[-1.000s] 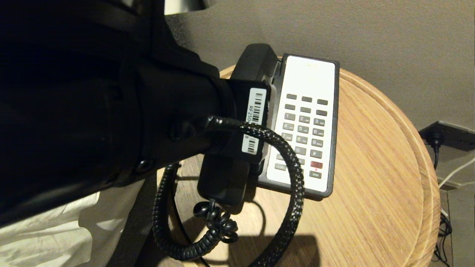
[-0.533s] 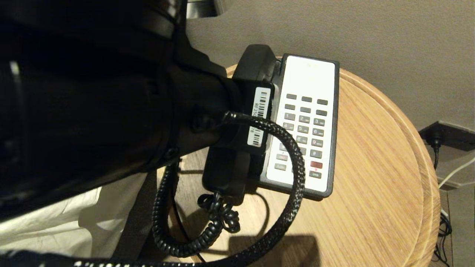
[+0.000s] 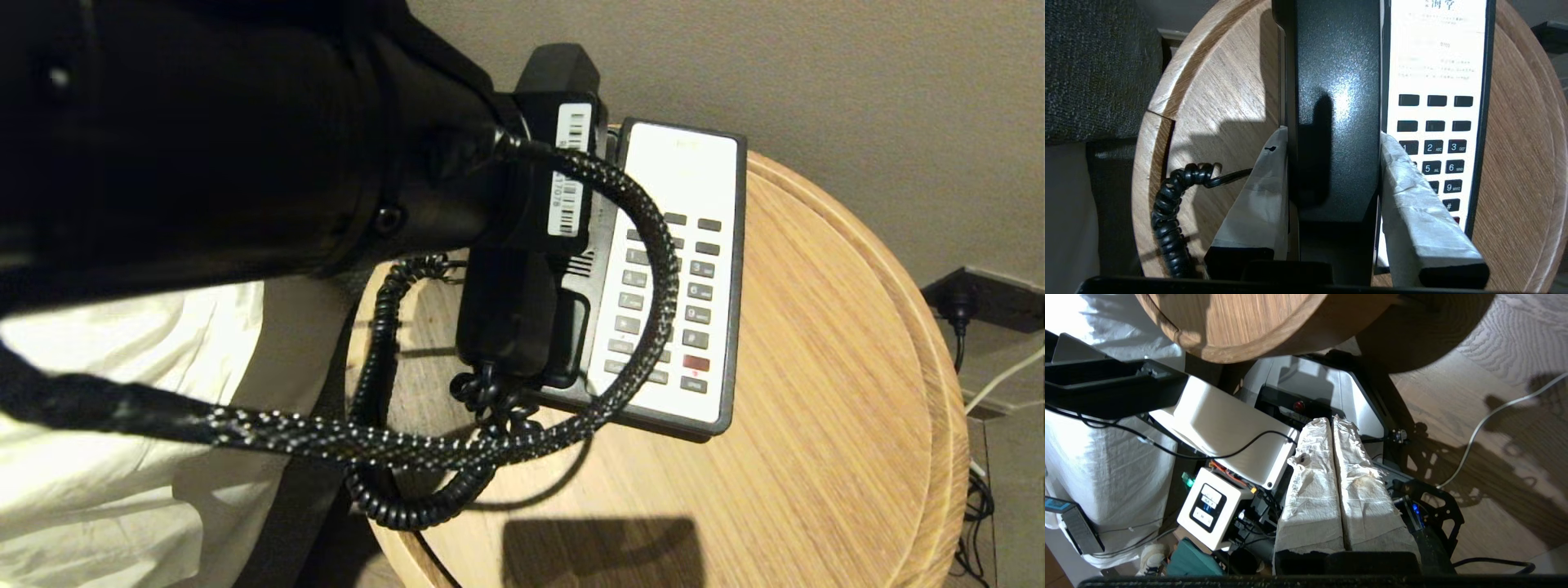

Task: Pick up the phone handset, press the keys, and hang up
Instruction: Put the handset back

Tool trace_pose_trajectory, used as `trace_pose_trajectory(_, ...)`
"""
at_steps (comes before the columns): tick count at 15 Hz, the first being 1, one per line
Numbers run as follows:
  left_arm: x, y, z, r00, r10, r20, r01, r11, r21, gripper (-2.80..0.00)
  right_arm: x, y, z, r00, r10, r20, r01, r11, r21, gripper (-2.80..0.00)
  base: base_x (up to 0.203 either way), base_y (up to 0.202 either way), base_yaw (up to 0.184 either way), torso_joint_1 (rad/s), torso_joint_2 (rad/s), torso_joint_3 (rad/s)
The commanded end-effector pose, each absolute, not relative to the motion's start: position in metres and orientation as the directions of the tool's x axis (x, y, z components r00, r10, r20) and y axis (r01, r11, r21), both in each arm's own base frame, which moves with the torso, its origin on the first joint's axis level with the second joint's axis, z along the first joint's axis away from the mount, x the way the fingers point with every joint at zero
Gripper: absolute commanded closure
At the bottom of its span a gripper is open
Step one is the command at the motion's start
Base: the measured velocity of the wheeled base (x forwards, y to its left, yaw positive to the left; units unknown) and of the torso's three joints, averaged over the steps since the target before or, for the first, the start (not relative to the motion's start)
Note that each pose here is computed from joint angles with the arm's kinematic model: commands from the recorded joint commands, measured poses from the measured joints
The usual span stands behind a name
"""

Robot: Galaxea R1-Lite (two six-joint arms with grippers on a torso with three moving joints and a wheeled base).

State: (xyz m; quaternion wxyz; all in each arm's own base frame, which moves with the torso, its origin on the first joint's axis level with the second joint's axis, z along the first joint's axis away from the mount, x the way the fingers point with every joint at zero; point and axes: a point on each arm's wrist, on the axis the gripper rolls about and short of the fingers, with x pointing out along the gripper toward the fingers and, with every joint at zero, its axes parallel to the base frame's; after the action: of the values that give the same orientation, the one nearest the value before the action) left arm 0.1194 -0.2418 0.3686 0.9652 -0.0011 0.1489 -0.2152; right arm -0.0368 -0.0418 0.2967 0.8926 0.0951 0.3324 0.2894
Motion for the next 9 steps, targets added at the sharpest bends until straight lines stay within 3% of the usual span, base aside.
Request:
trace_pose_trajectory(1, 0.117, -0.24, 0.375, 0.856, -0.43, -0.288, 0.427, 0.901, -0.075, 0.0, -0.038, -0.043, 0.292, 0.607, 0.575, -0.548, -0.449, 0.817, 0.361, 0.0, 0.0, 0.0, 0.0, 0.0, 0.0, 0.0)
trace_pose_trajectory(9, 0.126, -0.26, 0.366, 0.851, -0.423, -0.311, 0.429, 0.902, -0.052, 0.0, -0.041, -0.046, 0.288, 0.611, 0.577, -0.542, -0.448, 0.817, 0.364, 0.0, 0.0, 0.0, 0.0, 0.0, 0.0, 0.0)
